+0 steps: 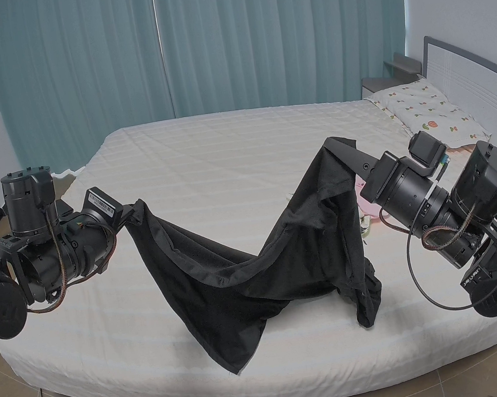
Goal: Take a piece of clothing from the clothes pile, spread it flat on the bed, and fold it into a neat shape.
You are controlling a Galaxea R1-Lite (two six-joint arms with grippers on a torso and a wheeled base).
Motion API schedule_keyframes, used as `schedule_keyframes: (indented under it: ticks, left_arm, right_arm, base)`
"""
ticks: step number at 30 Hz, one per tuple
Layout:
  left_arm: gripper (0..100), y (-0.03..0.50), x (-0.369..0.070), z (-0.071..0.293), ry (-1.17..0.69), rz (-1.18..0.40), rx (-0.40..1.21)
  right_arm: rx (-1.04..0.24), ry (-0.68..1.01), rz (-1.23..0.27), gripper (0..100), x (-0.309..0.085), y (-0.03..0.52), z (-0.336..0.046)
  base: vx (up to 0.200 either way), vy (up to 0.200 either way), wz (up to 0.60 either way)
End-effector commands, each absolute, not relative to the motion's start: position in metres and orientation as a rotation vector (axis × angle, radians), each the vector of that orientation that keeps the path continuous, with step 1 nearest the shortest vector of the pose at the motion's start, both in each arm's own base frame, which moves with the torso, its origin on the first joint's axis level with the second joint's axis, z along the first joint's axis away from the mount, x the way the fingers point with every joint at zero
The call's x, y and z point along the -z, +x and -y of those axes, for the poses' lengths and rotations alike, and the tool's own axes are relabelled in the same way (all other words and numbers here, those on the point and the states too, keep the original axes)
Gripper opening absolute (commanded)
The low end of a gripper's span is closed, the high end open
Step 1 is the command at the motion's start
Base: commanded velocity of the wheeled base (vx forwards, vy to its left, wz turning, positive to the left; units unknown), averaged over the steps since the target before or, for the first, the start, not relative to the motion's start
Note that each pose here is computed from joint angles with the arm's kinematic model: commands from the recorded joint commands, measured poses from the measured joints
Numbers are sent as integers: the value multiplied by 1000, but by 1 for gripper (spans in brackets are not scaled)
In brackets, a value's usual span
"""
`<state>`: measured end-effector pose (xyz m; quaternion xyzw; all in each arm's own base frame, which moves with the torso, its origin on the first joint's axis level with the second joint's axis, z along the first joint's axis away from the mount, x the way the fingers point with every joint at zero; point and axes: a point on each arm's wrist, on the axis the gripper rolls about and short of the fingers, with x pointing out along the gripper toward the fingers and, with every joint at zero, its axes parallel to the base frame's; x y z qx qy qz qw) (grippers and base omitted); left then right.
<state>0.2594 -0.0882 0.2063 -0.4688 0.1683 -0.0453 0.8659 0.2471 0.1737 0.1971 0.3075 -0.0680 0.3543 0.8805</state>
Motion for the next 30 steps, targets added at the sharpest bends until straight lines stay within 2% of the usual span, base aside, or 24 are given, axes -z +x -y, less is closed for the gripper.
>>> schedule_keyframes:
  ticks: [1,10,19,25,30]
  left_arm:
    - [0,258,-209,86,-986,-340,96]
    - [0,254,-214,85,-989,-326,104]
    - [0,254,-205,88,-980,-365,109]
    - [0,253,-205,88,-977,-366,108]
    - [0,244,-217,85,-978,-360,111]
  right_arm:
    - [-740,643,153,0,-200,247,-173]
    - [-732,641,145,0,-198,246,-170]
    - [-678,630,73,0,-180,242,-151]
    - [-685,626,55,0,-179,228,-145]
    - [-748,641,81,0,-193,199,-144]
  base:
    - [0,200,0]
    - [0,200,0]
    - [0,0,0]
    - [-200,0,0]
    - [-200,0,0]
